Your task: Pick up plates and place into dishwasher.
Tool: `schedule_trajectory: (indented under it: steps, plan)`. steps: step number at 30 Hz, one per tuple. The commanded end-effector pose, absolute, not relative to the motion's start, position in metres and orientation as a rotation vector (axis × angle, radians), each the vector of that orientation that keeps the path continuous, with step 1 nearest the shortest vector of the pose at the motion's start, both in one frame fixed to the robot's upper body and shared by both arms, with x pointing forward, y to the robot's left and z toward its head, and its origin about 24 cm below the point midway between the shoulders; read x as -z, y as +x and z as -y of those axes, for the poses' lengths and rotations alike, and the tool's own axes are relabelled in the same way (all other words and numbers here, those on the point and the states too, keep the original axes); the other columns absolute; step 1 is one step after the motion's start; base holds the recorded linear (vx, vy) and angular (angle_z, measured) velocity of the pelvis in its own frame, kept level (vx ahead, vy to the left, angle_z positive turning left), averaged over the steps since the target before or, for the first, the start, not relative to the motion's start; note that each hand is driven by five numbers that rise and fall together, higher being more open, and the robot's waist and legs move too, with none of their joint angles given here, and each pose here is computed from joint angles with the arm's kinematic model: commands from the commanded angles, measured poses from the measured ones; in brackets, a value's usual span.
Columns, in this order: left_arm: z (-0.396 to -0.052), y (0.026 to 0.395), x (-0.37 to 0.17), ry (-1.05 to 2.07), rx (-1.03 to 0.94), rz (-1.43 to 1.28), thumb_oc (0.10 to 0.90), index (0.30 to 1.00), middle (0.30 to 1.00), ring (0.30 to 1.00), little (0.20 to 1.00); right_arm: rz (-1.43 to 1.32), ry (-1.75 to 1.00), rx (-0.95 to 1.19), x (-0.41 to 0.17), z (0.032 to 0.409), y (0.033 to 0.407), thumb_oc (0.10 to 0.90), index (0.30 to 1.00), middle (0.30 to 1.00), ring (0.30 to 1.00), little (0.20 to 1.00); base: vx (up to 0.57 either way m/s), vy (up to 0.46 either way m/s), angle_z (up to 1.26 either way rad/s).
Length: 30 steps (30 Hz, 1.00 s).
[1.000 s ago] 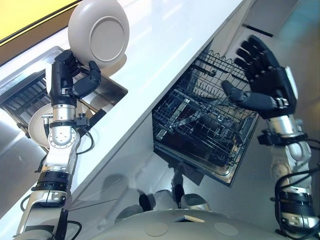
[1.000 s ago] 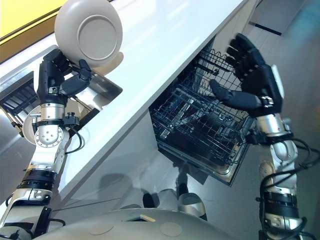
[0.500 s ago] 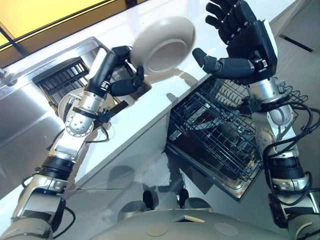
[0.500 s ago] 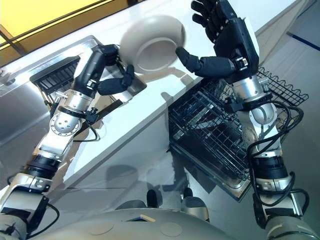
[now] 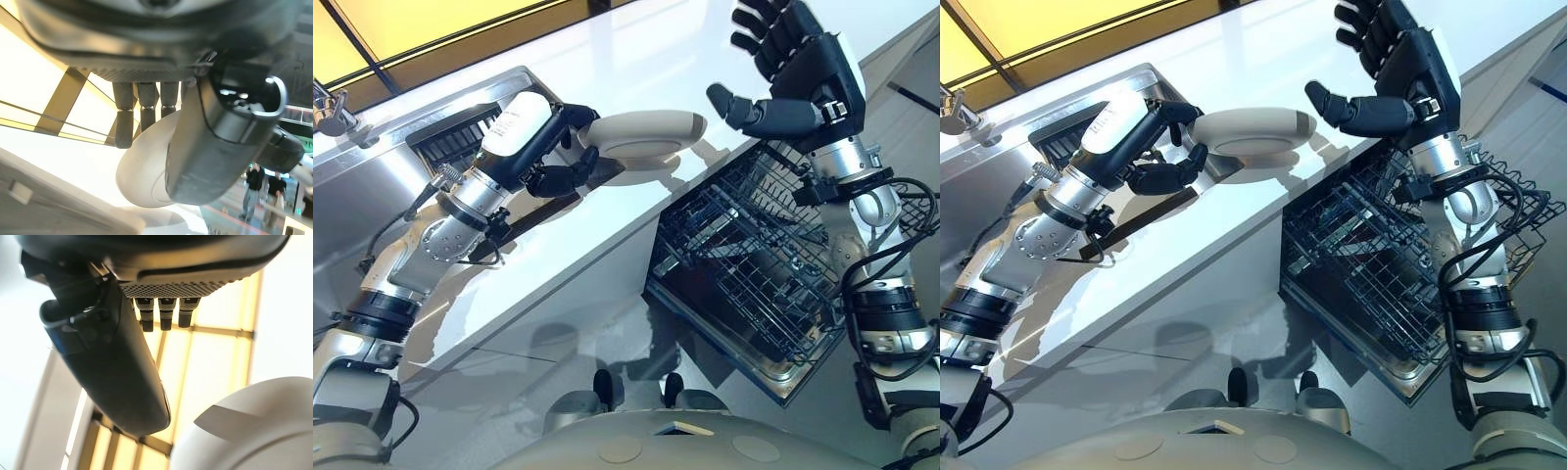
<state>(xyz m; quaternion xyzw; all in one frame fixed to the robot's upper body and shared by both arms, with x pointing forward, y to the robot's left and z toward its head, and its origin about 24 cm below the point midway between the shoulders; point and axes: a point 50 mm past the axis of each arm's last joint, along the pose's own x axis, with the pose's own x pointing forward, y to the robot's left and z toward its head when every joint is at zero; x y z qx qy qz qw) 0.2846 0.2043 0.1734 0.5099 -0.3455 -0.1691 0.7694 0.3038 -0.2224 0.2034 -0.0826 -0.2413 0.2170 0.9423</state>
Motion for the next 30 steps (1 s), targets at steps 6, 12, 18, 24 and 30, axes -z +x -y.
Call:
schedule_trajectory:
  steps: [6, 12, 18, 24, 30]
  plan:
    - [-0.210, 0.281, -0.241, 1.073, 0.222, 1.041, 0.100, 0.300, 0.300, 0.300, 0.200, 0.570, -0.129, -0.736, -0.242, 0.228, 0.301, 0.800, 0.900, 0.900, 0.900, 0.900, 0.01, 0.001, 0.05]
    - [-0.219, 0.285, -0.235, 1.086, 0.154, 1.006, 0.100, 0.300, 0.300, 0.300, 0.200, 0.861, 0.006, -0.723, -0.275, 0.212, 0.287, 0.800, 0.900, 0.900, 0.900, 0.900, 0.00, 0.000, 0.00]
    - [-0.231, 0.289, -0.232, 1.079, 0.056, 0.973, 0.100, 0.300, 0.300, 0.300, 0.200, 0.988, -0.028, -0.647, -0.286, 0.206, 0.277, 0.800, 0.900, 0.900, 0.900, 0.900, 0.00, 0.000, -0.01]
    - [-0.229, 0.289, -0.235, 1.073, 0.042, 0.977, 0.100, 0.300, 0.300, 0.300, 0.200, 0.927, -0.183, -0.669, -0.277, 0.197, 0.276, 0.800, 0.900, 0.900, 0.900, 0.900, 0.00, -0.001, -0.01]
    - [-0.224, 0.290, -0.237, 1.056, 0.047, 0.991, 0.100, 0.300, 0.300, 0.300, 0.200, 0.835, -0.348, -0.745, -0.268, 0.190, 0.280, 0.800, 0.900, 0.900, 0.900, 0.900, 0.00, 0.000, 0.00]
